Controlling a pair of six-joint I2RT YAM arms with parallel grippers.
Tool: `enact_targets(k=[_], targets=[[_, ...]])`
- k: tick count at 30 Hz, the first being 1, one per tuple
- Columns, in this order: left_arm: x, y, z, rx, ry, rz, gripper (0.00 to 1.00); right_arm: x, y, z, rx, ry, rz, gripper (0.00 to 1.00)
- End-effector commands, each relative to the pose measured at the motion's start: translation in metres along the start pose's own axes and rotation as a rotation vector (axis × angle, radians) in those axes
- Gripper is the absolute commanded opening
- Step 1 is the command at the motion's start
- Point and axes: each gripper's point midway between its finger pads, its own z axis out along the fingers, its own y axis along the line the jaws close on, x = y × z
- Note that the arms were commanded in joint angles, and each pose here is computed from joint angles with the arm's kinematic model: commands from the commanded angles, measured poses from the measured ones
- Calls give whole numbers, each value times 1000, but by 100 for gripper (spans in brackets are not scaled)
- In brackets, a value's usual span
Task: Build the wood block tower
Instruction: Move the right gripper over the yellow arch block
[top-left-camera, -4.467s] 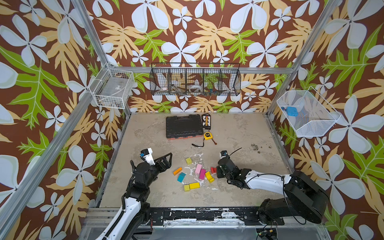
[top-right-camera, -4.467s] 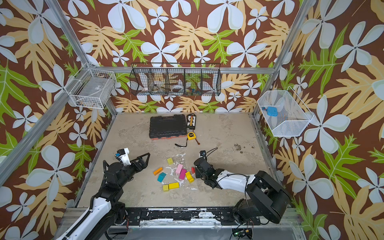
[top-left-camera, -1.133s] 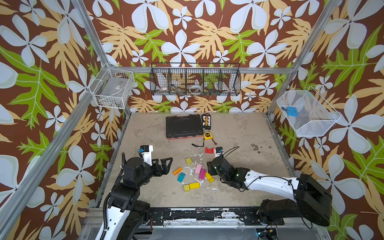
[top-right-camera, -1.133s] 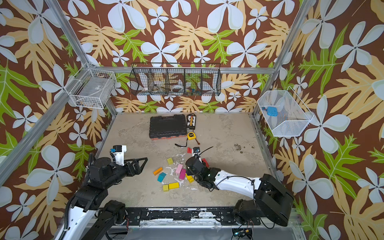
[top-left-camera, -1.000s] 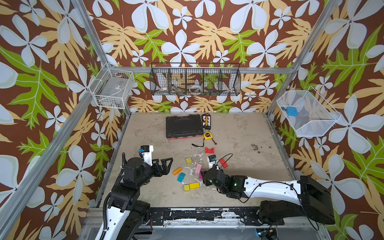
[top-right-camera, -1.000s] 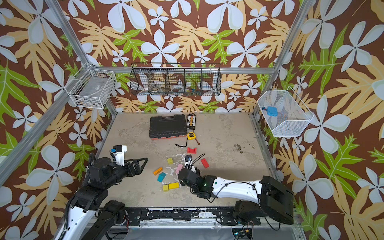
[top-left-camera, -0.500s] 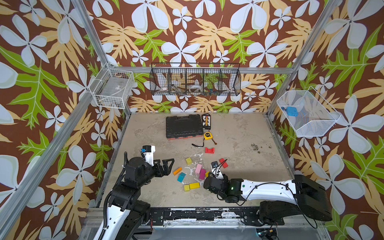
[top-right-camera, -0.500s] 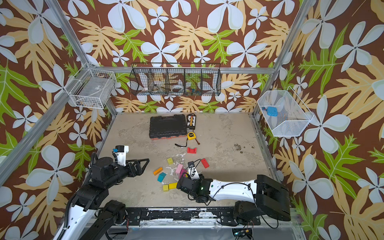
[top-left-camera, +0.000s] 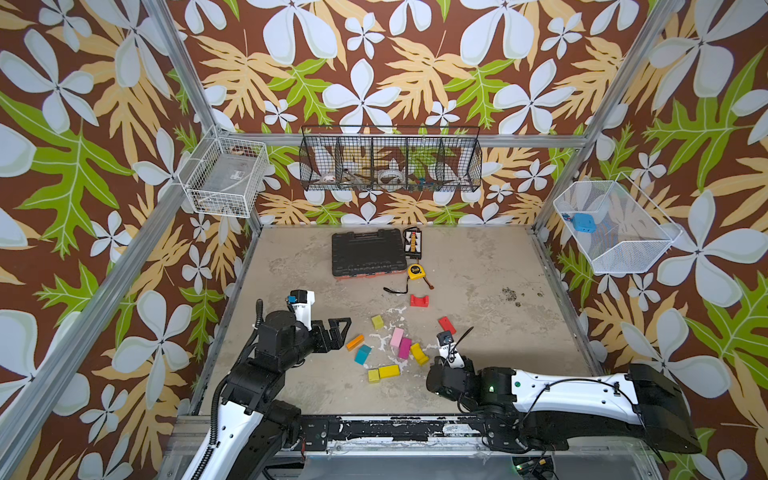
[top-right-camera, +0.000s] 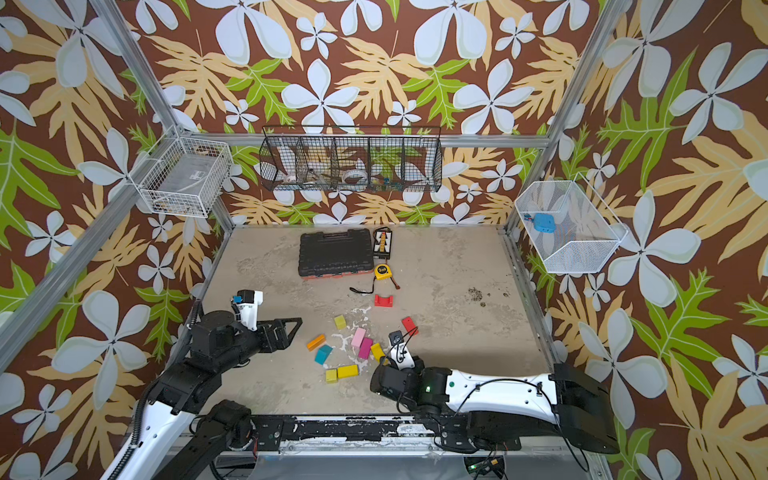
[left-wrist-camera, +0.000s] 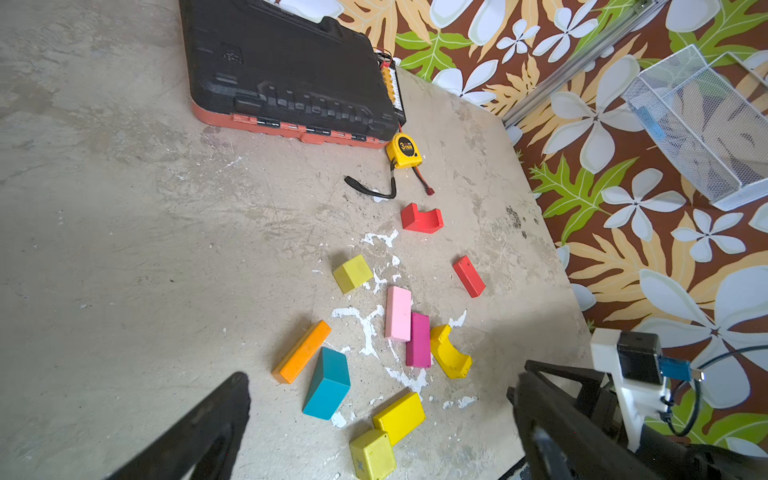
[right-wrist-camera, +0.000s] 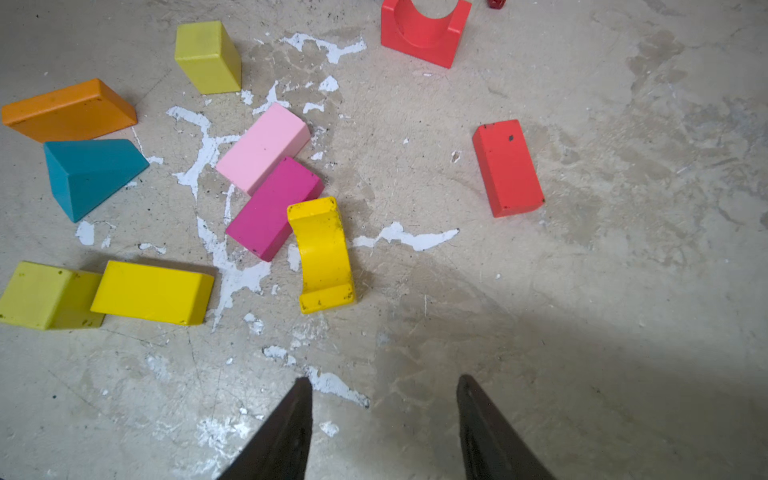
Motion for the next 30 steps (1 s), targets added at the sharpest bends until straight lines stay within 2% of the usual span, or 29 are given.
enact_targets(k=[1, 14, 21, 30], targets=[[0, 1, 0, -6, 1, -2, 100, 6, 10, 1, -34, 8, 21, 56], [-1, -1, -4, 2, -11, 3, 100, 37, 48, 22, 46, 72, -131, 59], [-1, -3, -4, 8, -12, 6, 100, 46, 45, 30, 59, 78, -133, 57], [-2, -5, -7, 17, -23, 10, 100, 38, 39, 31, 96, 45, -136, 61]])
